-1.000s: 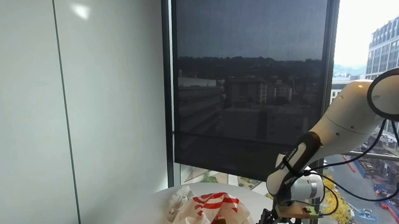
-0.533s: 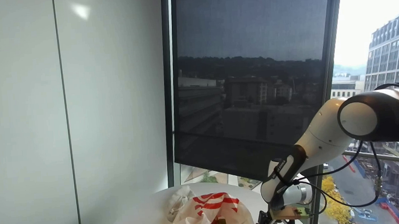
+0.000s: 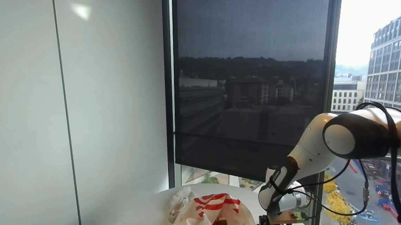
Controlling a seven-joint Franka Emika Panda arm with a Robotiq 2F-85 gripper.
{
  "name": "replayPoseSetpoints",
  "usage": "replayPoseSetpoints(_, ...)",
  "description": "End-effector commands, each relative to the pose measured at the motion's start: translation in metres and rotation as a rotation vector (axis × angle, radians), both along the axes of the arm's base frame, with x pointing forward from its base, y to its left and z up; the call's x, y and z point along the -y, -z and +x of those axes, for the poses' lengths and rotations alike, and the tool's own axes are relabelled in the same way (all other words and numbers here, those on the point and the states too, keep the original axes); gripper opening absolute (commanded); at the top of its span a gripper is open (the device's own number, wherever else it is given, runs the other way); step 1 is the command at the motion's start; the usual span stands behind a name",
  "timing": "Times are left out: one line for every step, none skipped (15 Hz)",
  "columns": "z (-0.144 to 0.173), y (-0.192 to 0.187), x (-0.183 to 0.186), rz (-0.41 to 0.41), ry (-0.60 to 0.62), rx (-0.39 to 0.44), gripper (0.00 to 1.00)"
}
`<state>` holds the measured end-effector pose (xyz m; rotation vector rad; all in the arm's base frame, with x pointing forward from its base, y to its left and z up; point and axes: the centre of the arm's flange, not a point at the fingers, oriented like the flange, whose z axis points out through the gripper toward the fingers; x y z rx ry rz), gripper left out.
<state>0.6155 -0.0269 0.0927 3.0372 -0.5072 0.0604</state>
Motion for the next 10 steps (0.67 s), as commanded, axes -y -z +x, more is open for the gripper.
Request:
replayPoseSetpoints(0.009,-0.009,-0.007,-0.045,0.017,0.008,0.52)
replayPoseSetpoints(0.007,-0.012,-0.009,-0.053,0.028,0.004,0.44)
replayPoseSetpoints(0.004,-0.015,-0.012,-0.053,0.032,0.003,0.37)
replayPoseSetpoints(-0.001,-0.021,-0.016,-0.065,0.044,-0.002,0.29)
replayPoseSetpoints(-0.005,-0.028,-0.019,-0.083,0.052,0.0,0.22)
replayPoseSetpoints(-0.012,-0.041,-0.026,-0.094,0.057,0.007,0.16)
replayPoseSetpoints(-0.017,-0.051,-0.031,-0.128,0.067,0.0,0.08)
replayPoseSetpoints(-0.025,-0.064,-0.039,-0.162,0.071,-0.009,0.03)
replayPoseSetpoints(-0.031,-0.076,-0.046,-0.206,0.078,-0.008,0.02)
replayPoseSetpoints(-0.039,-0.092,-0.054,-0.243,0.083,0.001,0.05)
